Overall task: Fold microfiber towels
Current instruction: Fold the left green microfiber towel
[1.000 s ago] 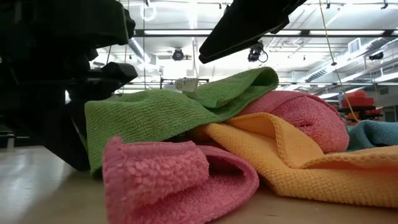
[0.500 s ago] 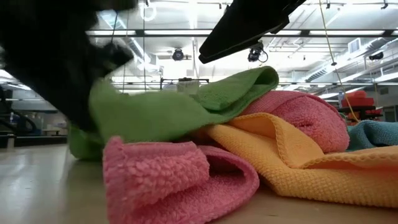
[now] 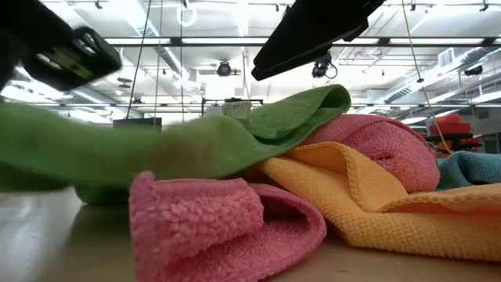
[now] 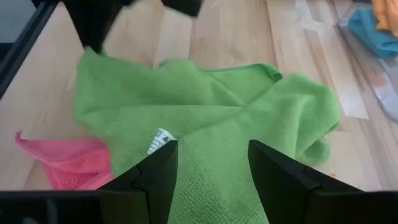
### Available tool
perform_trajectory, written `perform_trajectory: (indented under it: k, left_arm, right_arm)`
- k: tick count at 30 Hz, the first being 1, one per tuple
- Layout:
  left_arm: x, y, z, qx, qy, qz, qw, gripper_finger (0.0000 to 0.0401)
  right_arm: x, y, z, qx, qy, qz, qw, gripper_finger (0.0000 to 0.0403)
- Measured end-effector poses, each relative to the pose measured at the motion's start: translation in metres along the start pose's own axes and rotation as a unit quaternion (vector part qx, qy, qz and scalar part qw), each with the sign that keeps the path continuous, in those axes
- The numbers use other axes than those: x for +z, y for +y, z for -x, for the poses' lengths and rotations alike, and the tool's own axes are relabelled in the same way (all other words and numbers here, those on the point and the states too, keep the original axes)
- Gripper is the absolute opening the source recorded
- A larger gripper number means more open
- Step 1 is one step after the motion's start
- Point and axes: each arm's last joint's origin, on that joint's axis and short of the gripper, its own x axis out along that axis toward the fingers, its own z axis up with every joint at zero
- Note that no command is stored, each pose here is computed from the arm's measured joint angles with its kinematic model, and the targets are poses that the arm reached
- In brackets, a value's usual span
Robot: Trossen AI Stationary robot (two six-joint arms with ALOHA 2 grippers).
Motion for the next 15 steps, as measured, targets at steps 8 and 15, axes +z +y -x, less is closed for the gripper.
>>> perform_trajectory:
  k: [8, 15]
  left_arm:
    - [0.005, -0.006, -0.016, -0.017, -0.032, -0.061, 0.997, 0.0101]
    - [0.018, -0.014, 0.017, -0.057, -0.065, -0.083, 0.993, 0.0176]
  right_arm:
    - [-0.001, 0.0, 0.0, 0.009, 0.005, -0.006, 1.0, 0.0204]
    - [-0.002, 0.014, 0.006, 0.026, -0.002, 0.023, 0.999, 0.0204]
